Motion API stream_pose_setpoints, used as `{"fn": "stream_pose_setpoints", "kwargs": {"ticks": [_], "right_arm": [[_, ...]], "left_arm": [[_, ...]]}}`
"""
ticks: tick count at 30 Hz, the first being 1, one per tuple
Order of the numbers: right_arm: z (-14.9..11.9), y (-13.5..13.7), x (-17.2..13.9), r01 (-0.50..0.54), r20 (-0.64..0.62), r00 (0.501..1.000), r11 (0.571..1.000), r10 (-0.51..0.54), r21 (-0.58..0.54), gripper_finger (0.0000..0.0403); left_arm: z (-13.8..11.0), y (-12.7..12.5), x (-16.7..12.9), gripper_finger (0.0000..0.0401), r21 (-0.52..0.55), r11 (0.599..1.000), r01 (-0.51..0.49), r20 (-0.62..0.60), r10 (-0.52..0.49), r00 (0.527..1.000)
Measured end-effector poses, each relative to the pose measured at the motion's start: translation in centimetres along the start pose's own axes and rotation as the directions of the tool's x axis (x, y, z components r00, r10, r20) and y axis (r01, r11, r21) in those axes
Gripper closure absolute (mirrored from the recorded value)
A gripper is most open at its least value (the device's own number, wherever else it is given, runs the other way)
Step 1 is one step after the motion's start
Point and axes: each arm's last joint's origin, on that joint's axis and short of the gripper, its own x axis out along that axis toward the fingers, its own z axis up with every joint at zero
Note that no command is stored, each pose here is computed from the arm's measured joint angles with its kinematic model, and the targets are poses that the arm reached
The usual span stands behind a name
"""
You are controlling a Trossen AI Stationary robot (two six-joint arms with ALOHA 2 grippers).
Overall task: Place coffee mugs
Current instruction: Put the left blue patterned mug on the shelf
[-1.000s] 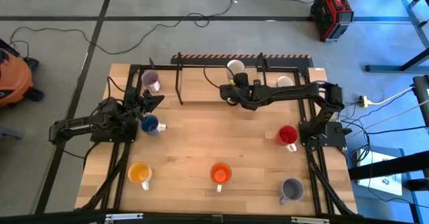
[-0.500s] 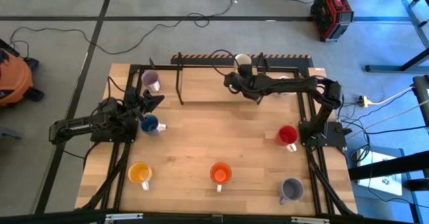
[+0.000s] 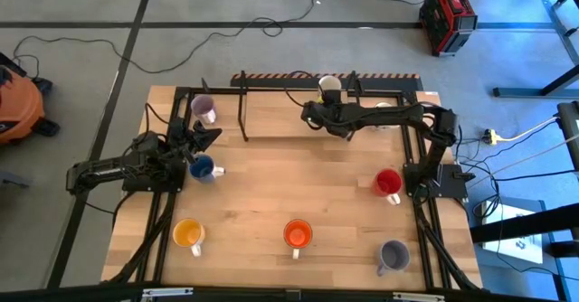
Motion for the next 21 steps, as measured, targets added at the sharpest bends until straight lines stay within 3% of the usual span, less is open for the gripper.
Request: {"fn": "stream_pose_setpoints", "kwargs": {"ticks": [9,21], "right_arm": [[-0.06,-0.07,-0.04,0.007,-0.002,1.0,1.0,-0.007,-0.011,0.0342],[-0.11,-0.07,-0.06,0.003,-0.011,1.0,1.0,-0.003,-0.017,0.0253]], "left_arm": [[-0.01,-0.01,0.0,0.0372,0.0,1.0,0.003,-0.002,-0.003,1.0],[-0.01,-0.01,0.0,0.0372,0.0,1.0,0.003,-0.003,-0.003,1.0]]}}
